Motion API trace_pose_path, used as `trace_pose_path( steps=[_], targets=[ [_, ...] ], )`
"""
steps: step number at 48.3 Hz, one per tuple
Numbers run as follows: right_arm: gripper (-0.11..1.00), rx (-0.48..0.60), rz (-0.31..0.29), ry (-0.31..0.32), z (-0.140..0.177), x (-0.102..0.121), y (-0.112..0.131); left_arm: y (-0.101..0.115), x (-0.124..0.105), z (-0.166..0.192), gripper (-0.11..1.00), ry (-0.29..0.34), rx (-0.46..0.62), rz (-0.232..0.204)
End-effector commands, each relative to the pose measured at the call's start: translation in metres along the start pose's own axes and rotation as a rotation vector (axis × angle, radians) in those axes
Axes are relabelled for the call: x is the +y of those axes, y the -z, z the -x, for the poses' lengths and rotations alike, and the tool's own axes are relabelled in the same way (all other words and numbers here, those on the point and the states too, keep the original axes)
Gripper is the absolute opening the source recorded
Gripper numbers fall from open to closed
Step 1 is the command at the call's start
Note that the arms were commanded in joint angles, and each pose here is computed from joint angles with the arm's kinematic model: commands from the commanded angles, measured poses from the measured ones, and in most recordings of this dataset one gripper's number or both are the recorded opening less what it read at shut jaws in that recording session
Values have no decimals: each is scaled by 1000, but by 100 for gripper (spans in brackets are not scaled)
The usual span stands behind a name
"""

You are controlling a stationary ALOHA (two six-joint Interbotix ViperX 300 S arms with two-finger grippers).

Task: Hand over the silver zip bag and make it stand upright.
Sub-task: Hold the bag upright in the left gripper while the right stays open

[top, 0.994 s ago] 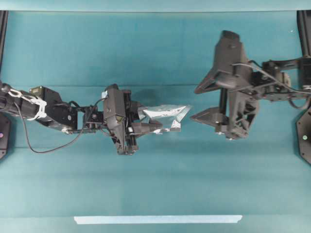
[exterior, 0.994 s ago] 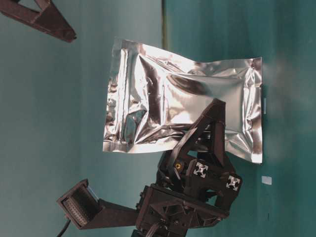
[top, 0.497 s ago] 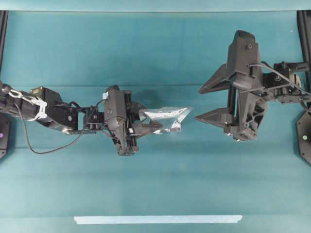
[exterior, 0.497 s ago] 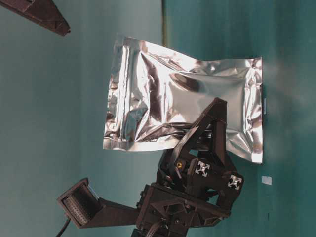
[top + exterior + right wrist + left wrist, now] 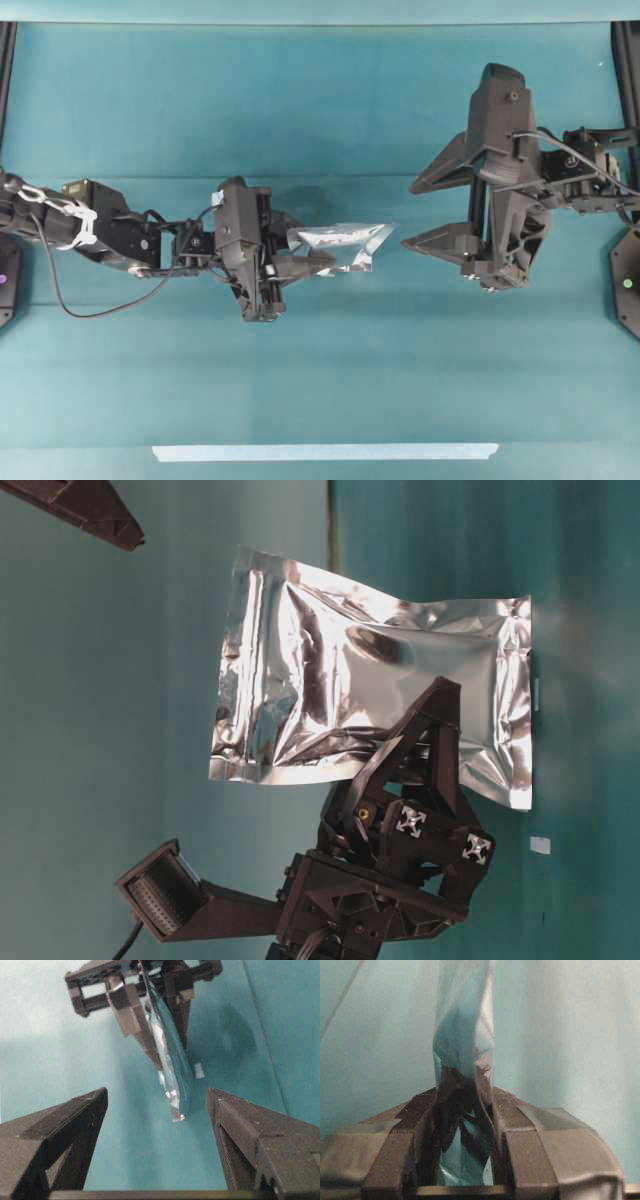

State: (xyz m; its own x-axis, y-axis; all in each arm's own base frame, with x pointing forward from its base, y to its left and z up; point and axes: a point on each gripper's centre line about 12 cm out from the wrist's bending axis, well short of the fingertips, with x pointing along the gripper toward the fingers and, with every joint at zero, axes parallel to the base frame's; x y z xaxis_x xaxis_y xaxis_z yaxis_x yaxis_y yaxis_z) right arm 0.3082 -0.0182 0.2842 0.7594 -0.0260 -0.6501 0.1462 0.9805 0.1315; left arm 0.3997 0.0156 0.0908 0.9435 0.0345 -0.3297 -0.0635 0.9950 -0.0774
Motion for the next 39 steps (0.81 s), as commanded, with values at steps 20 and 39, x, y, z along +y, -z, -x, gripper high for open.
trace_pose_path(
  steps=[20,39],
  targets=[
    [86,-31,-8,-8,7,2,-6,-4,-6,-1,27,15,-13,-5],
    [86,-31,-5,-7,7,2,-6,-4,-6,-1,27,15,-14,-3]
  ],
)
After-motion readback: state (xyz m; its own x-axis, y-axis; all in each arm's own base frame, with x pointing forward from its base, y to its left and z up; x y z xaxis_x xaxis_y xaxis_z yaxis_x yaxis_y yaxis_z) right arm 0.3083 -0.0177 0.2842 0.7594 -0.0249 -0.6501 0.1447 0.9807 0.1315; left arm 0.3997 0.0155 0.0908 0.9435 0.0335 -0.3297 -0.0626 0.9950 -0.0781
